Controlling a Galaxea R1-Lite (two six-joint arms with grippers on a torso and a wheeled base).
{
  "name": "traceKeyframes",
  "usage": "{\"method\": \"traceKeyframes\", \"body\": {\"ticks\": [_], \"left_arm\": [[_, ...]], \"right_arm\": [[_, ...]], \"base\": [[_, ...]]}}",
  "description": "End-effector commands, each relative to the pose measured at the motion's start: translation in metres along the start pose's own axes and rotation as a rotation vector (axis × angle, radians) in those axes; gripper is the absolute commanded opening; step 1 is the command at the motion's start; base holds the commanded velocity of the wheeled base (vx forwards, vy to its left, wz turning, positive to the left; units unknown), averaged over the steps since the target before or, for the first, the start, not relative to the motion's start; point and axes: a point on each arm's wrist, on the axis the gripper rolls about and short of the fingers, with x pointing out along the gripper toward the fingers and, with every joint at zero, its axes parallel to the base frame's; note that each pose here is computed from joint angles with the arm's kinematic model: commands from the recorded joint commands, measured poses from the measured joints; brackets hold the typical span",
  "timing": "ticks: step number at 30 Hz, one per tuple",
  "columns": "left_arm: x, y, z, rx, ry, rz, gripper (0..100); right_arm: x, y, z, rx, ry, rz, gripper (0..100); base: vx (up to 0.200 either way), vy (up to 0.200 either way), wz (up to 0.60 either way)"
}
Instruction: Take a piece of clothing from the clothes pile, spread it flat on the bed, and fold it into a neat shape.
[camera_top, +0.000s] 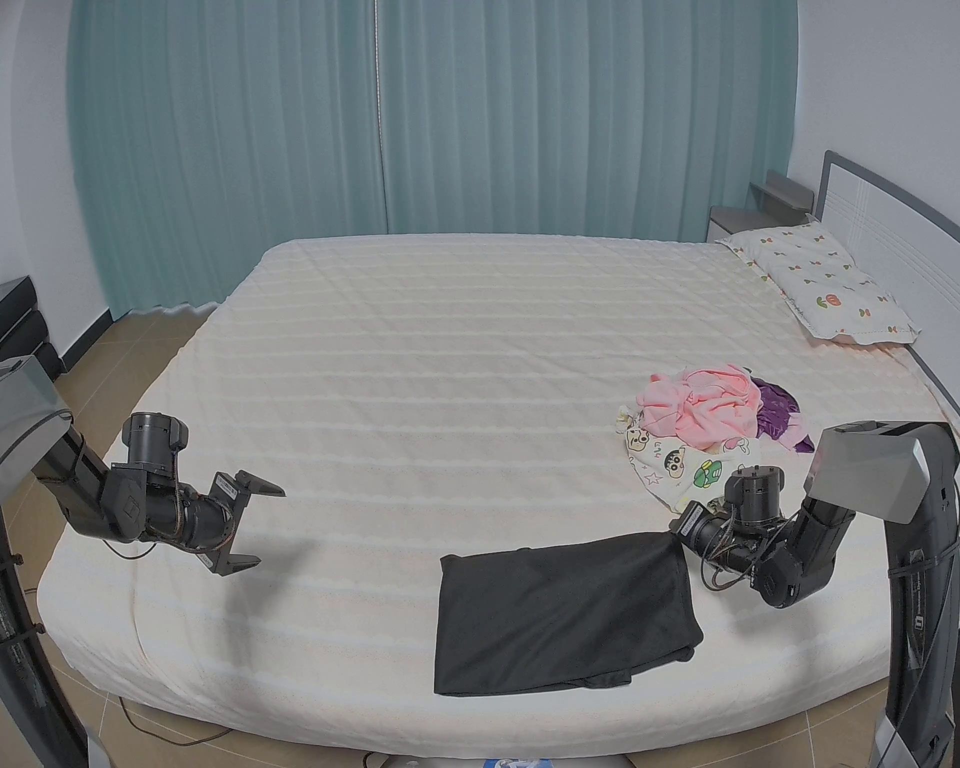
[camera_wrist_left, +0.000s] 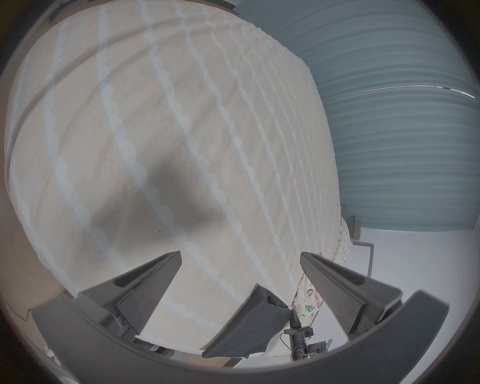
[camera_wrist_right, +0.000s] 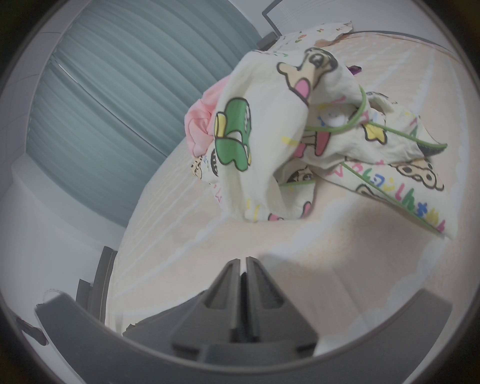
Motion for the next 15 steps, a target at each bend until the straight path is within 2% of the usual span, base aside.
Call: {"method": "traceKeyframes", "body": {"ticks": [1, 5, 8, 9, 11, 15], "left_arm": [[0.000, 0.000, 0.000, 0.000, 0.001, 0.001, 100], [0.000, 0.000, 0.000, 0.000, 0.001, 0.001, 100], [0.000, 0.000, 0.000, -0.001, 0.000, 0.001, 100], [0.000, 0.001, 0.000, -0.002, 0.000, 0.002, 100], [0.000, 0.001, 0.000, -0.002, 0.000, 0.002, 100], [0.000, 0.001, 0.000, 0.001, 0.001, 0.002, 100]], "right_arm": [[0.000, -0.006, -0.006, -0.002, 0.011, -0.009, 100], [-0.010, -0.008, -0.006, -0.007, 0.020, 0.005, 100], [-0.016, -0.011, -0.010, -0.024, 0.061, 0.030, 100], [-0.022, -0.012, -0.014, -0.062, 0.105, 0.080, 100], [-0.028, -0.014, -0.017, -0.108, 0.125, 0.133, 100], [-0.033, -0.016, -0.021, -0.168, 0.144, 0.187, 100]], "base": [[0.000, 0.000, 0.00], [0.000, 0.000, 0.00], [0.000, 0.000, 0.00], [0.000, 0.000, 0.00], [0.000, 0.000, 0.00], [0.000, 0.000, 0.00]]}}
